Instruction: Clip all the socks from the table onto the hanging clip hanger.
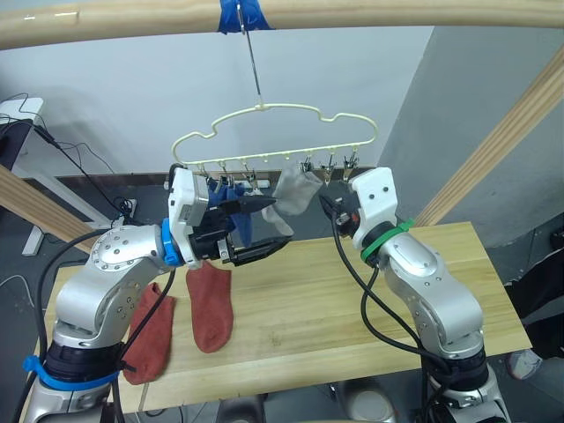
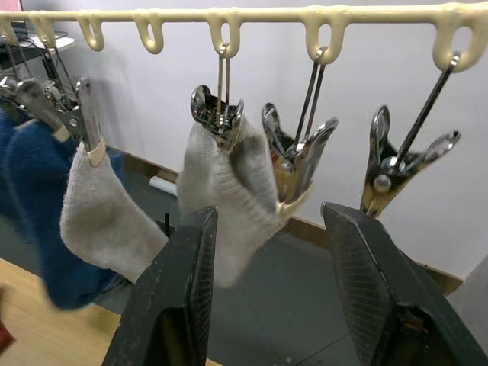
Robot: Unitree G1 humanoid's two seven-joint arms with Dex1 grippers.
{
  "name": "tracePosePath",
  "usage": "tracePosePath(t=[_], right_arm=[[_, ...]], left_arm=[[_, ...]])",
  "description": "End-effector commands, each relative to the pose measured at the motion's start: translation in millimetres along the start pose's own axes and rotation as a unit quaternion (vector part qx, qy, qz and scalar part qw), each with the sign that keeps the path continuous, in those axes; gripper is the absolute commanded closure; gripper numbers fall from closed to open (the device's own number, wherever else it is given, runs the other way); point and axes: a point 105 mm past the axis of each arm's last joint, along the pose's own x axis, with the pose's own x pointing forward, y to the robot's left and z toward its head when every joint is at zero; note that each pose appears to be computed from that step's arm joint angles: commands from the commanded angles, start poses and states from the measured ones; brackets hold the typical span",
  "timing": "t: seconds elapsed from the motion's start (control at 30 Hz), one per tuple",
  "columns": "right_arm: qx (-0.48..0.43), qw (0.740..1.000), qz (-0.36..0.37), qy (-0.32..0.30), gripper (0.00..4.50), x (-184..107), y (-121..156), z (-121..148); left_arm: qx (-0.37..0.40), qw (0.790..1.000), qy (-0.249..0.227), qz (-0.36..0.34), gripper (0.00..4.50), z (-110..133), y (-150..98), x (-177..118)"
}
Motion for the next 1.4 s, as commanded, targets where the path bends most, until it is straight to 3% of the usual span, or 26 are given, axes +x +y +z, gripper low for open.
tracePosePath(t=[0.03,0.43,0.83,1.4], right_arm=[[-0.004,1.000,-0.008,-0.023,2.27,7,-2,11],[-0.016,0.998,-0.039,-0.042,2.27,27,-12,18],[-0.036,0.996,-0.070,-0.042,2.27,24,-24,16],[0.094,0.992,-0.074,-0.042,2.27,27,-12,27]], left_arm=[[0.017,1.000,-0.012,-0.004,0.72,7,-1,2],[0.020,1.000,-0.013,-0.006,0.72,8,-1,3],[0.021,1.000,-0.014,-0.009,0.72,8,-2,6],[0.018,1.000,-0.015,-0.014,0.72,8,-4,7]])
